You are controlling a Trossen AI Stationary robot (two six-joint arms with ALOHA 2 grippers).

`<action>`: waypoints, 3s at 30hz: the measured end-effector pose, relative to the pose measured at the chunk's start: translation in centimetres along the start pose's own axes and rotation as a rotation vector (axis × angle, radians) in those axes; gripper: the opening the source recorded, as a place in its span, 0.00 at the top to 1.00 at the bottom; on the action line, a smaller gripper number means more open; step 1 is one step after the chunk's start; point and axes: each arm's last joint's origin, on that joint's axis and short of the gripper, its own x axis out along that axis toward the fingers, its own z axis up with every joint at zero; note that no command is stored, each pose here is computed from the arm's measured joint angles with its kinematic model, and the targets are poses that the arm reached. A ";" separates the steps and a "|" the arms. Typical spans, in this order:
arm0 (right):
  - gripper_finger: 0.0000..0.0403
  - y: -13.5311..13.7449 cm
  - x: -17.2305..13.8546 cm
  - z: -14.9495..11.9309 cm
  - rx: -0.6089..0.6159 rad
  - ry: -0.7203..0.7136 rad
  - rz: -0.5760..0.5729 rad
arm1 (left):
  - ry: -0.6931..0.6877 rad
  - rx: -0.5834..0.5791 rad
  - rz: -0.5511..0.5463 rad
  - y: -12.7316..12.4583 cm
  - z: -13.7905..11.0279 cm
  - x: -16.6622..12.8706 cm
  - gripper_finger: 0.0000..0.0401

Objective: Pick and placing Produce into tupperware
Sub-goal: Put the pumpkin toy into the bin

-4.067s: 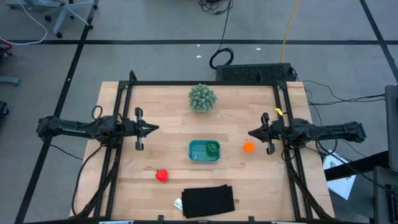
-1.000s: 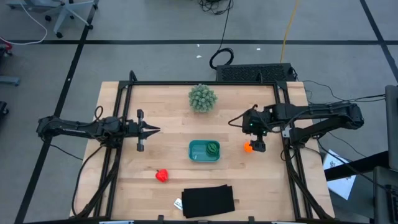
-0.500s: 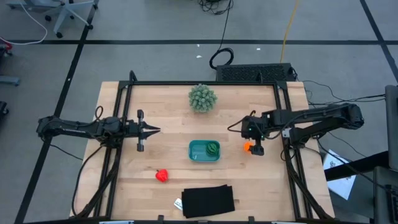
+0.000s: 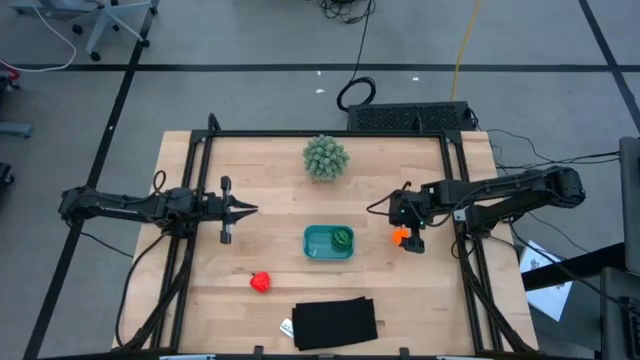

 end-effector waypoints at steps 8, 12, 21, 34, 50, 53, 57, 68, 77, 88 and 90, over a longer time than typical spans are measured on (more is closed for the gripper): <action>0.07 -0.2 0.8 -0.6 0.043 0.006 -0.003 | 0.000 -0.002 0.000 0.0 0.0 0.0 0.91; 0.07 -0.5 1.5 -1.0 0.047 -0.016 -0.002 | 0.000 -0.003 -0.001 0.0 0.0 0.0 0.91; 0.07 -0.9 3.0 -2.1 0.044 -0.032 0.001 | 0.000 -0.003 -0.001 0.0 0.0 0.0 0.91; 0.07 -1.1 3.6 -2.5 -0.020 -0.050 0.000 | 0.000 -0.003 -0.003 0.0 0.0 0.0 0.91; 0.25 -0.7 3.7 -2.4 -0.070 -0.060 -0.040 | 0.018 -0.001 -0.006 0.0 -0.2 0.0 0.91; 0.30 -0.5 3.7 -2.5 -0.079 -0.058 -0.038 | 0.018 -0.001 -0.006 0.0 -0.2 0.0 0.91; 0.36 -0.4 3.7 -2.5 -0.082 -0.057 -0.036 | 0.017 -0.001 -0.006 0.0 -0.2 0.0 0.91; 0.39 -0.4 3.7 -2.4 -0.086 -0.061 -0.036 | 0.016 -0.001 -0.004 0.0 -0.2 0.0 0.91; 0.42 -0.4 3.7 -2.2 -0.111 -0.080 -0.034 | 0.016 -0.001 -0.004 0.0 -0.2 0.0 0.91; 0.41 0.6 1.0 0.5 -0.096 -0.135 -0.026 | 0.016 -0.001 -0.004 0.0 -0.2 0.0 0.91; 0.41 0.8 0.4 1.1 -0.097 -0.140 -0.025 | 0.016 -0.001 -0.004 0.0 -0.2 0.0 0.91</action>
